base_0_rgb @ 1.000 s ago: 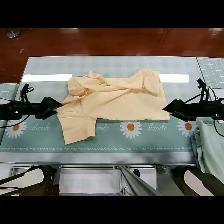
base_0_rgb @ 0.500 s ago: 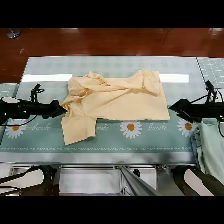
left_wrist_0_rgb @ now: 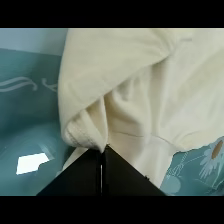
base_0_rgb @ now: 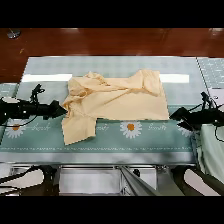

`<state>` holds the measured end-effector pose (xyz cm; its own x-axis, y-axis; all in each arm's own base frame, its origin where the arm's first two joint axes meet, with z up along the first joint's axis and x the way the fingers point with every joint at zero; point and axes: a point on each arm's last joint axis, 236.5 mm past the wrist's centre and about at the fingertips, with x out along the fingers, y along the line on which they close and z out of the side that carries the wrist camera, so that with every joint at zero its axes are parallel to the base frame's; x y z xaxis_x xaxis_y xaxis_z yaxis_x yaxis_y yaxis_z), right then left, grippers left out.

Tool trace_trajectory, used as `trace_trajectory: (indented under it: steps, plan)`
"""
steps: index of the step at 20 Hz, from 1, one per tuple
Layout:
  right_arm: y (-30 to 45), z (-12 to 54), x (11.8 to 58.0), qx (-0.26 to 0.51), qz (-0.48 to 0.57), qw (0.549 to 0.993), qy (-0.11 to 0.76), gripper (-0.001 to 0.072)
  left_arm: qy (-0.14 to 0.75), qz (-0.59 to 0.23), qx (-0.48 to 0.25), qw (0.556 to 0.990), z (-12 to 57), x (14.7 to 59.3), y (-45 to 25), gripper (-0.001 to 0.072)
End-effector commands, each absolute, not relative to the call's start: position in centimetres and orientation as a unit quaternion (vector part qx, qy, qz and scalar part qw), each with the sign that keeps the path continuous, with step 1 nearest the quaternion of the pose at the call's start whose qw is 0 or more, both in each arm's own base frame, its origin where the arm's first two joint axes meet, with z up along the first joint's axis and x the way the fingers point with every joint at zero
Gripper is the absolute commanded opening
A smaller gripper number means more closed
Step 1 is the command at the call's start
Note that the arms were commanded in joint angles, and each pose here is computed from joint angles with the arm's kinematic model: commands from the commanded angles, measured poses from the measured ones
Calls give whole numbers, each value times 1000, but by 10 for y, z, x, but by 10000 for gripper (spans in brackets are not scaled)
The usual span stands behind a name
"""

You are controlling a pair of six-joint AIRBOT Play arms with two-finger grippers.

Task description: Fold the shirts.

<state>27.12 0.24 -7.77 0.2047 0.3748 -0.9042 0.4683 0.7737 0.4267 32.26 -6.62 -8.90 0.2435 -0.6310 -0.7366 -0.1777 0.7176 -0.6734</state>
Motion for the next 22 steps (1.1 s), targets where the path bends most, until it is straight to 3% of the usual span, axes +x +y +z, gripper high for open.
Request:
trace_trajectory:
  steps: [1,5,9,10,11,12,15,17,20,22]
  plan:
    - [18,-90,287,357,-16,677,643,624,597,-165,-341,707,-88,320,-69,16]
    - [40,-107,301,349,3,663,662,624,597,-165,-341,707,-88,320,-69,17]
    - [52,-98,339,341,21,685,644,606,597,-164,-341,707,-88,320,-68,17]
    - [56,-94,347,338,28,688,641,482,597,-164,-341,708,-88,320,-68,17]
    - [60,-92,350,333,37,688,644,208,597,-164,-341,708,-88,321,-68,17]
    - [66,-90,352,327,47,686,648,37,595,-164,-344,708,-87,322,-69,17]
    - [71,-53,372,305,84,702,638,37,572,-196,-350,716,-54,340,-72,17]
    - [70,6,405,284,115,743,595,37,506,-240,-350,751,14,378,-71,16]
    - [64,162,460,237,156,845,453,37,326,-294,-321,839,179,430,-64,17]
    - [65,275,463,195,182,899,348,37,212,-302,-268,890,294,430,-59,17]
